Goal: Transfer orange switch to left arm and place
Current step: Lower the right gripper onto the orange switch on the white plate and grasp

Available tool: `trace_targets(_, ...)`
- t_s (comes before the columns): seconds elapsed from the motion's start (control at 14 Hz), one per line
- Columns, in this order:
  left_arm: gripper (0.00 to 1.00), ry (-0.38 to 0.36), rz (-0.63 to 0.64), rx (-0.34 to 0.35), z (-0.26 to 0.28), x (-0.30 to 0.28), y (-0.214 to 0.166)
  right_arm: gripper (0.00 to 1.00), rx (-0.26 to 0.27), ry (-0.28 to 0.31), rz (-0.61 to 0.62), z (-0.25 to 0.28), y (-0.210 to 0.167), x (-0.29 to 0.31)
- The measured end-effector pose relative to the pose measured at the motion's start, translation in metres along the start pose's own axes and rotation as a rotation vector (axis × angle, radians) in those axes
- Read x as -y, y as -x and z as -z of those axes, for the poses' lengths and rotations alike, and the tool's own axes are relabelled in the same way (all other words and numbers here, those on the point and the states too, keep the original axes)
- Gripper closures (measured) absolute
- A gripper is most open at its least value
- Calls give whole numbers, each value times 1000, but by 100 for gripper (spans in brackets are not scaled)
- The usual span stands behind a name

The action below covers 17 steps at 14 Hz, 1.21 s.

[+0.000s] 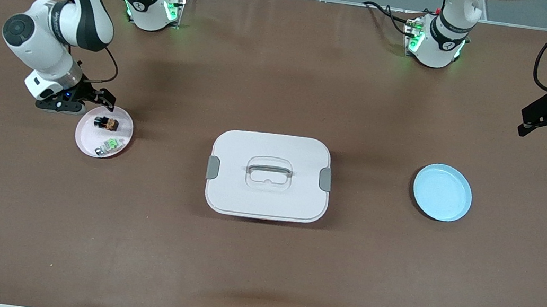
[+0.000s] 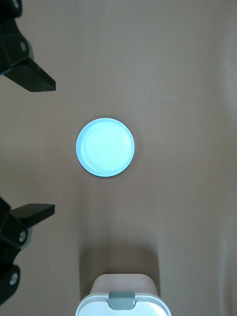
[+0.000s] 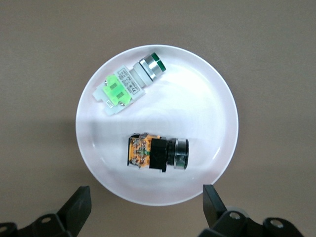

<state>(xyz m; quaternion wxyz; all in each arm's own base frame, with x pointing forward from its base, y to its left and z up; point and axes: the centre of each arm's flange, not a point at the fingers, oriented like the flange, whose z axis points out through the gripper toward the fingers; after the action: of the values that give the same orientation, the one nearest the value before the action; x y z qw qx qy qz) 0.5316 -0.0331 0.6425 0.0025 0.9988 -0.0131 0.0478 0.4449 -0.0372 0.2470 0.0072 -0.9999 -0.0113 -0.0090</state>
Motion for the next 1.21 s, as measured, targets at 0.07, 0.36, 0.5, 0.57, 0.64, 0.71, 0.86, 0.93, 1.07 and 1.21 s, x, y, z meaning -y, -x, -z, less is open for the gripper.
trace_targets(0.07, 0, 0, 0, 0, 0, 0, 0, 0, 1, 0, -1, -12, 0, -1)
trace_targets(0.36, 0, 0, 0, 0, 0, 0, 0, 0, -7, 3, -4, -49, -1, -2)
trace_targets(0.5, 0, 0, 0, 0, 0, 0, 0, 0, 1, 2, -6, -59, -4, -3)
trace_targets(0.57, 0, 0, 0, 0, 0, 0, 0, 0, 4, 1, -6, -61, -6, -4)
trace_targets(0.64, 0, 0, 0, 0, 0, 0, 0, 0, 3, 1, -6, -62, -8, -4)
trace_targets(0.71, 0, 0, 0, 0, 0, 0, 0, 0, 1, 2, -7, -62, -10, -4)
trace_targets(0.86, 0, 0, 0, 0, 0, 0, 0, 0, -3, 2, -7, -65, -14, -5)
trace_targets(0.93, 0, 0, 0, 0, 0, 0, 0, 0, -11, 3, -7, -67, -16, -5)
trace_targets(1.07, 0, 0, 0, 0, 0, 0, 0, 0, -10, 4, -9, -73, -15, -6)
trace_targets(1.21, 0, 0, 0, 0, 0, 0, 0, 0, -8, 4, -9, -77, -15, -6)
